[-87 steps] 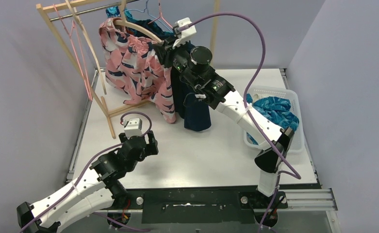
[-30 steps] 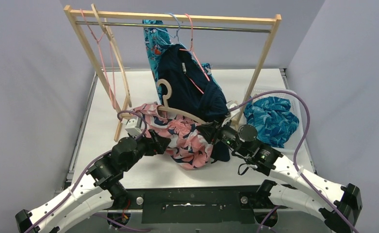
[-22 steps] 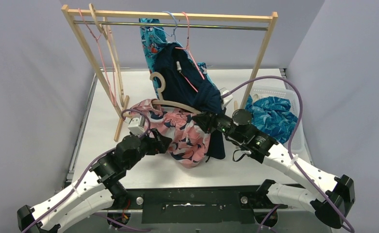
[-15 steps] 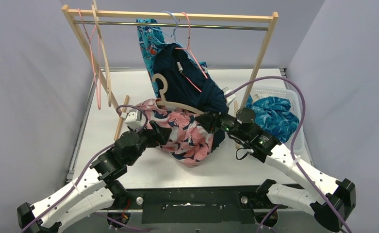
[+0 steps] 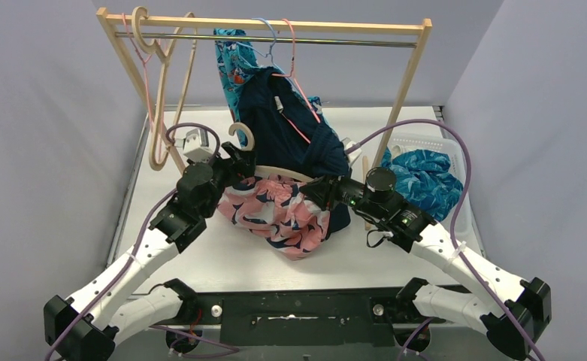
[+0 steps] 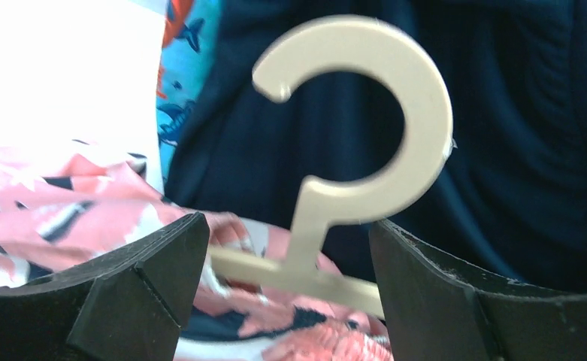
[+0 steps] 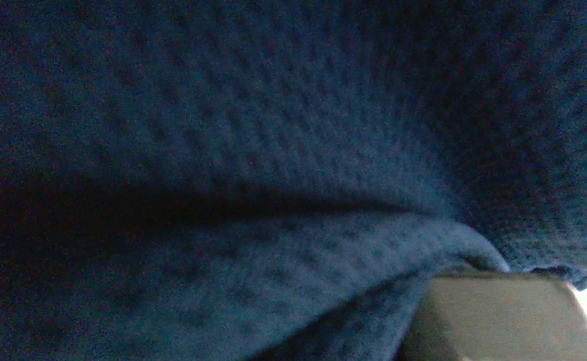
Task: Remove the shorts from the hanger
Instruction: Pick up the hanger from the clothes rod.
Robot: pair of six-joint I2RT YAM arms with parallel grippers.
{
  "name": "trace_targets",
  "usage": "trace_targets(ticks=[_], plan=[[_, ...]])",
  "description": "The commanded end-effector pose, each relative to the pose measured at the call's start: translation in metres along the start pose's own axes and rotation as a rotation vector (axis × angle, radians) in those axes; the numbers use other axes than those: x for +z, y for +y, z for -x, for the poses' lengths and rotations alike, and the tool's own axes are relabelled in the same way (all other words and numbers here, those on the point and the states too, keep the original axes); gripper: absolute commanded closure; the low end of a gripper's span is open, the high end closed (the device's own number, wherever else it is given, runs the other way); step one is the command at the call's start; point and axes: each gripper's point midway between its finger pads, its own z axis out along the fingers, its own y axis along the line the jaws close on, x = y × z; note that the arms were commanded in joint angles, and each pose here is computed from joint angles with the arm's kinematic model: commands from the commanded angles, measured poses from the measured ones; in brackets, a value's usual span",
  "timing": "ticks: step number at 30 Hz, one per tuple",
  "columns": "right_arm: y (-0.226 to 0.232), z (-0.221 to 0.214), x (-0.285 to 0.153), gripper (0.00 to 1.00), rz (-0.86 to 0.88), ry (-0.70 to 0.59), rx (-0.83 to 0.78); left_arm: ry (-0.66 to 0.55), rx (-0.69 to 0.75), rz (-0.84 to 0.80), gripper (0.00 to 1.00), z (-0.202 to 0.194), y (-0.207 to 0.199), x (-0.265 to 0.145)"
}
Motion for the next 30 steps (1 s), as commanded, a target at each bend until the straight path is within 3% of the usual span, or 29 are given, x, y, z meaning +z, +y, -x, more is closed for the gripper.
trace_targets(ticks=[1, 6, 11, 14, 17, 20, 23, 30], plan=[[0.013, 0.023, -0.002, 1.00, 0.063, -0.068, -0.033, -0.050, 0.019, -0.095, 0.22, 0.036, -0.025, 0.007], [0.019, 0.024, -0.001, 1.00, 0.099, -0.069, -0.036, 0.047, 0.072, -0.165, 0.31, 0.017, -0.038, 0.017], [0.022, 0.027, -0.001, 1.00, 0.118, -0.072, -0.038, 0.068, 0.081, -0.135, 0.55, 0.009, -0.027, 0.016], [0.025, 0.030, -0.001, 0.97, 0.132, -0.077, -0.038, 0.061, 0.100, -0.127, 0.75, 0.010, -0.023, 0.014], [0.027, 0.036, -0.005, 0.72, 0.119, -0.081, -0.019, 0.069, 0.137, -0.117, 1.00, 0.010, -0.020, 0.014], [0.021, 0.040, -0.014, 0.42, 0.066, -0.098, 0.011, 0.080, 0.169, -0.105, 1.00, 0.008, -0.016, 0.013], [0.025, 0.045, -0.030, 0.23, 0.061, -0.129, 0.015, 0.077, 0.185, -0.103, 1.00, 0.008, -0.014, 0.011], [0.032, 0.032, -0.066, 0.09, 0.052, -0.094, 0.003, 0.087, 0.224, -0.122, 1.00, 0.011, -0.016, 0.007]])
